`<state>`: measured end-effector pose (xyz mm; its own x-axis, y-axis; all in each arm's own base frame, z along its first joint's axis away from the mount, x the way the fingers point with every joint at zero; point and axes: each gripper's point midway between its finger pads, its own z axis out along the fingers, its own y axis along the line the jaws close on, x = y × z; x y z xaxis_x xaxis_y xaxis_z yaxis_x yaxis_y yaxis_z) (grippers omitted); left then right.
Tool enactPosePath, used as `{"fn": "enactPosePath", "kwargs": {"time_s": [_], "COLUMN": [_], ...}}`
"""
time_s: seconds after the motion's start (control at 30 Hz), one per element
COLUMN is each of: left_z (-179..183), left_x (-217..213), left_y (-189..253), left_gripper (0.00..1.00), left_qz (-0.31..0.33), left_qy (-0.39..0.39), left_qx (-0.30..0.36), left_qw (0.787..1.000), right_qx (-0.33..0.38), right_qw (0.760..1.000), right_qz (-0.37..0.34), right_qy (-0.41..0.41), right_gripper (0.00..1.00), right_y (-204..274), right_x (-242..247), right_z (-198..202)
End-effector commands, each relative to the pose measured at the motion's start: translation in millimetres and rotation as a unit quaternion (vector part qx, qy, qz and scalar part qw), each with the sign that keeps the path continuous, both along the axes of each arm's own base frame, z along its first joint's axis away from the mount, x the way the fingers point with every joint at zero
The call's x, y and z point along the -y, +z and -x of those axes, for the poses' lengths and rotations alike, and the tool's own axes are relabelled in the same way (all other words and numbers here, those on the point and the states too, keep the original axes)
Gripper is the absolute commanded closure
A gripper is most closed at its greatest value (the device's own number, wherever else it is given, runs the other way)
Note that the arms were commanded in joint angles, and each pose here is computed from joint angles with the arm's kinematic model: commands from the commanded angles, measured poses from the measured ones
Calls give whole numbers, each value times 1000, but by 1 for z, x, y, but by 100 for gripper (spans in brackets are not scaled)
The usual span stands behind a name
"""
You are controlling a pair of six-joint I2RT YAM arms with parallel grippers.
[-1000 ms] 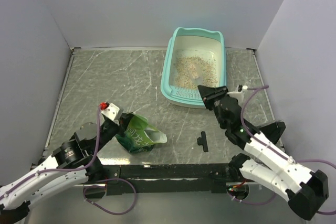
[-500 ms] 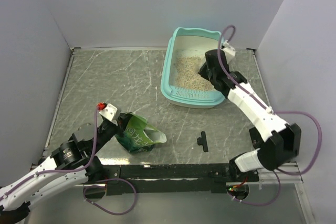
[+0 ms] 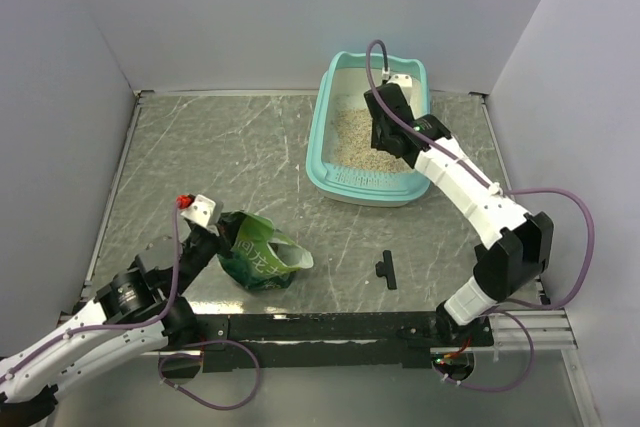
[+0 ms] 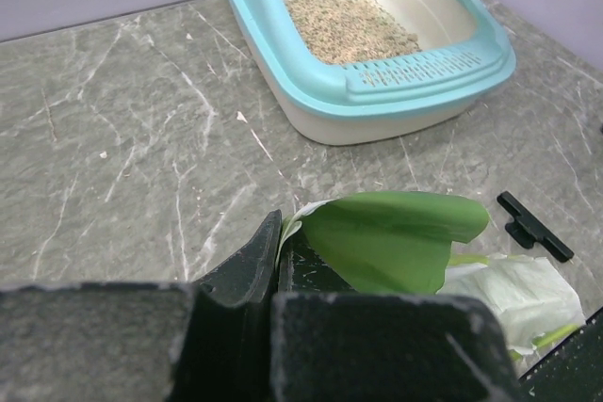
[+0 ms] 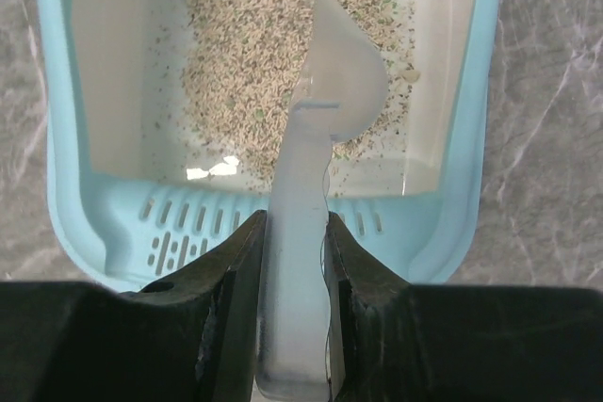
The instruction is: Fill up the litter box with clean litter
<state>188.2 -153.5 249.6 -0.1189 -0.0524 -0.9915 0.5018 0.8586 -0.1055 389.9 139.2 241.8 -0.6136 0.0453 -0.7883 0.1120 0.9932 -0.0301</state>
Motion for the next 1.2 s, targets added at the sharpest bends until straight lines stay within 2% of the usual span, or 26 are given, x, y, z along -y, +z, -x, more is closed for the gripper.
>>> {"fn": "enactPosePath", "kwargs": {"time_s": [0.0, 0.17, 0.23, 0.37, 0.4, 0.53, 0.77, 0.8, 0.93, 1.17], "left_z": [-4, -6, -6, -6, -6, -6, -6, -6, -6, -9], "left_x": [-22, -39, -45, -55, -57, -60, -64, -64, -64, -60], "left_y": [26, 32, 35, 39, 41, 42, 44, 45, 43, 39], "left_gripper": [99, 99, 99, 99, 99, 99, 99, 99, 99, 99], "left_qz": [39, 53, 62, 71, 76, 82, 86, 86, 81, 69], "left_qy": [52, 90, 99, 117, 120, 124, 129, 130, 129, 126], "left_qx": [19, 29, 34, 42, 45, 49, 52, 53, 53, 48], "left_qw": [998, 994, 993, 990, 989, 988, 987, 986, 987, 988], "right_qx": [65, 65, 90, 105, 101, 105, 74, 58, 68, 17], "right_qw": [997, 983, 971, 940, 926, 896, 877, 880, 886, 894], "right_qz": [-3, -49, -64, -105, -118, -141, -180, -179, -180, -164], "right_qy": [39, 162, 210, 306, 343, 409, 440, 437, 421, 416], "right_gripper": [100, 100, 100, 100, 100, 100, 100, 100, 100, 100], "right_y": [61, 70, 82, 84, 82, 73, -2, -25, -54, -111], "right_x": [0, -41, -59, -99, -114, -159, -230, -239, -259, -272], "right_z": [19, 51, 63, 81, 86, 83, 48, 41, 26, 13]}}
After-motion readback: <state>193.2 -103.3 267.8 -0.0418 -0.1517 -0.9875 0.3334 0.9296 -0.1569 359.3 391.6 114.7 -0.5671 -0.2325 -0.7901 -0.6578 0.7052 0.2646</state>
